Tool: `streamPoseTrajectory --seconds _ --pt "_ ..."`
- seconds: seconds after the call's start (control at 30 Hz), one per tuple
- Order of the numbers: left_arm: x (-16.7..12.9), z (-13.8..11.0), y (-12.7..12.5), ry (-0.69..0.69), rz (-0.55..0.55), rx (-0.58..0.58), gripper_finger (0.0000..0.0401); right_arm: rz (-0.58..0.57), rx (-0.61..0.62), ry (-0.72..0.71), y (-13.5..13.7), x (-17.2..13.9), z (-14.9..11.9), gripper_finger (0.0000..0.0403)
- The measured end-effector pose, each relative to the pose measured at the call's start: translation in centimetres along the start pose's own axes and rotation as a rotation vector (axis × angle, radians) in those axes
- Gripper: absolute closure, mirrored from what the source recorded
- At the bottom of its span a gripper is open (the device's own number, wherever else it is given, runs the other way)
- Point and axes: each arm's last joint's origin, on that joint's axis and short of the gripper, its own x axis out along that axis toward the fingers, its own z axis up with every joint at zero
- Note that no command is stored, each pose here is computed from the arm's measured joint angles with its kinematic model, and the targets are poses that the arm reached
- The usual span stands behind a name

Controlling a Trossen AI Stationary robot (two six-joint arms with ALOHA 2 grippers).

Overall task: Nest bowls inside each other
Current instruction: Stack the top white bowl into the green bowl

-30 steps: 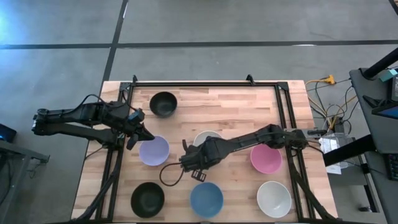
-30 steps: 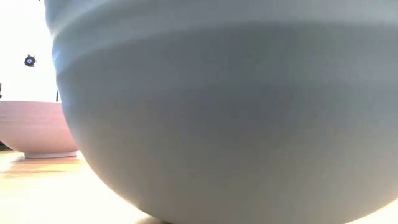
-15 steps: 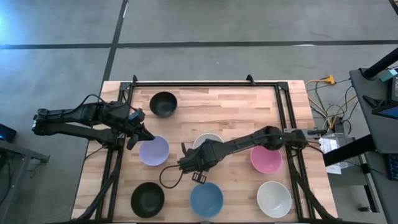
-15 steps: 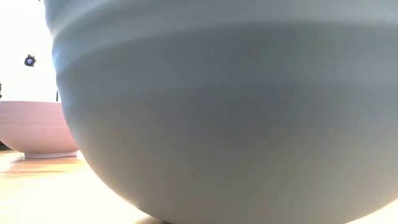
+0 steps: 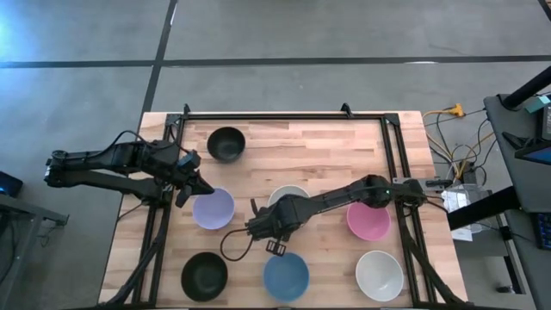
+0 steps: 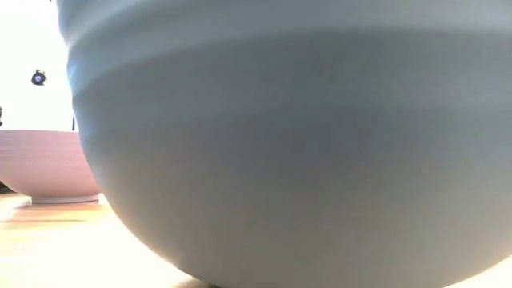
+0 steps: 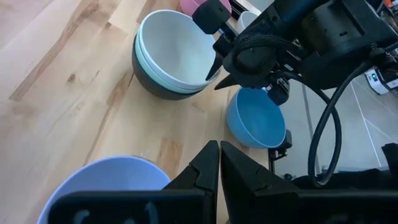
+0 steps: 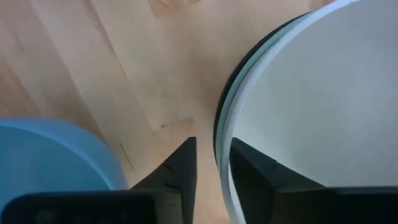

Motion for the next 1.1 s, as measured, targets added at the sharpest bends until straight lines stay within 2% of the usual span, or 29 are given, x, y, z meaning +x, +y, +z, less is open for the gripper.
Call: streamPoseTrajectory --seconds 0.23,0.33,0.43,0.53,0.6,1.1 --pt "0.0 0.0 0.0 0.0 0.0 -0.002 0.0401 0.062 0.015 -0.089 -0.3 -3.4 -0.1 0.0283" --pt "0.0 0.0 0.0 0.0 0.0 -0.002 0.0401 0.081 0.021 -0.117 -0.6 -4.7 -0.3 0.0295" --pt "0.0 0.0 0.0 0.001 0.0 -0.002 0.0401 0.091 0.025 -0.131 -0.9 -5.4 -0.3 0.0326" --pt "0.3 0.1 0.0 0.008 0.005 -0.002 0.0401 0.111 0.028 -0.116 -1.1 -5.5 -0.2 0.0372" --pt "0.5 0.1 0.1 0.016 0.009 -0.004 0.0401 0.109 0.025 -0.103 -1.2 -5.1 -0.1 0.0387" --pt "1.1 0.2 0.2 0.037 0.022 -0.01 0.0401 0.051 0.03 0.038 -1.7 -3.7 -0.7 0.0394"
